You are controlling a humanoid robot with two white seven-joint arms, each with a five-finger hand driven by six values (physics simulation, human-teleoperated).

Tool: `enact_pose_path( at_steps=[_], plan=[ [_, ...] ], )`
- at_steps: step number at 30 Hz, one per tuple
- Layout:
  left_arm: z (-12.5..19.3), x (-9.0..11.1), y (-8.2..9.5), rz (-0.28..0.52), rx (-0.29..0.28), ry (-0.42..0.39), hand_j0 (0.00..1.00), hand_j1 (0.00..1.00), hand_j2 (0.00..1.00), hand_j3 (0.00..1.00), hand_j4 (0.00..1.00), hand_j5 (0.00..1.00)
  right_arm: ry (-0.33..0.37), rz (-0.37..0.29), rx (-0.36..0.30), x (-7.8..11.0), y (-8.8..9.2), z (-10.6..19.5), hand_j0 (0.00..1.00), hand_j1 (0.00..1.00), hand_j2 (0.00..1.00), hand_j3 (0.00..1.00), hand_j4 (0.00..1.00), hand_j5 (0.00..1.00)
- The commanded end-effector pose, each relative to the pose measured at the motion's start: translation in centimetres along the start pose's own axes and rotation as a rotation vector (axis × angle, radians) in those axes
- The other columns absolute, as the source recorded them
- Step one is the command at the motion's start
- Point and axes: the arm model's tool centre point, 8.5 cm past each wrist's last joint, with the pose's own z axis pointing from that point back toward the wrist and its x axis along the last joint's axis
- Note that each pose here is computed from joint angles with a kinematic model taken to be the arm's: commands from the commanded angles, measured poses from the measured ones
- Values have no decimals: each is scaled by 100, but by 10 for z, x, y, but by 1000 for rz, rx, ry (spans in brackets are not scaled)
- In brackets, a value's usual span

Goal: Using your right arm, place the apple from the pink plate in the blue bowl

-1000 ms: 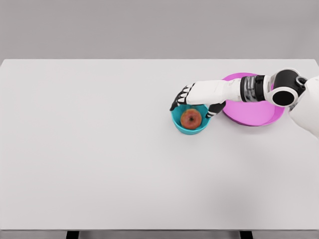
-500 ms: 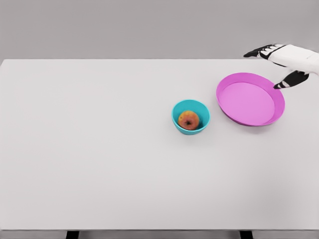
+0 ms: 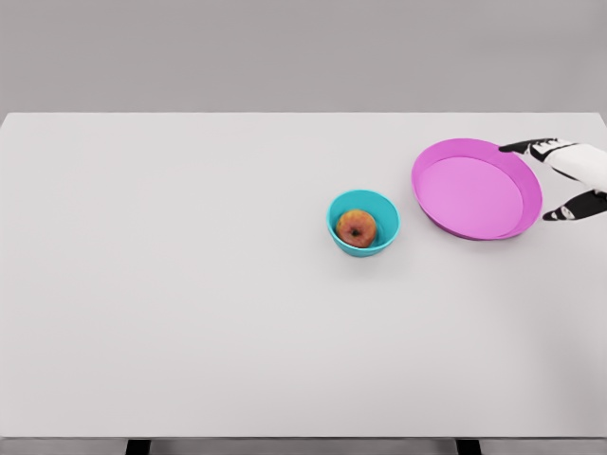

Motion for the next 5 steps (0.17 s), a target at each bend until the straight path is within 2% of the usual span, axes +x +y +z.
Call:
enact_pose_path(
  at_steps=[1,5],
  plan=[
    [0,0,0,0,0,0,100,100,100,100,100,100,-1,-8,-19,0,-3,1,100,100,100,100,100,100],
    [0,0,0,-1,0,0,100,100,100,100,100,100,-9,-25,-7,3,8,-3,100,100,100,100,100,100]
  ],
)
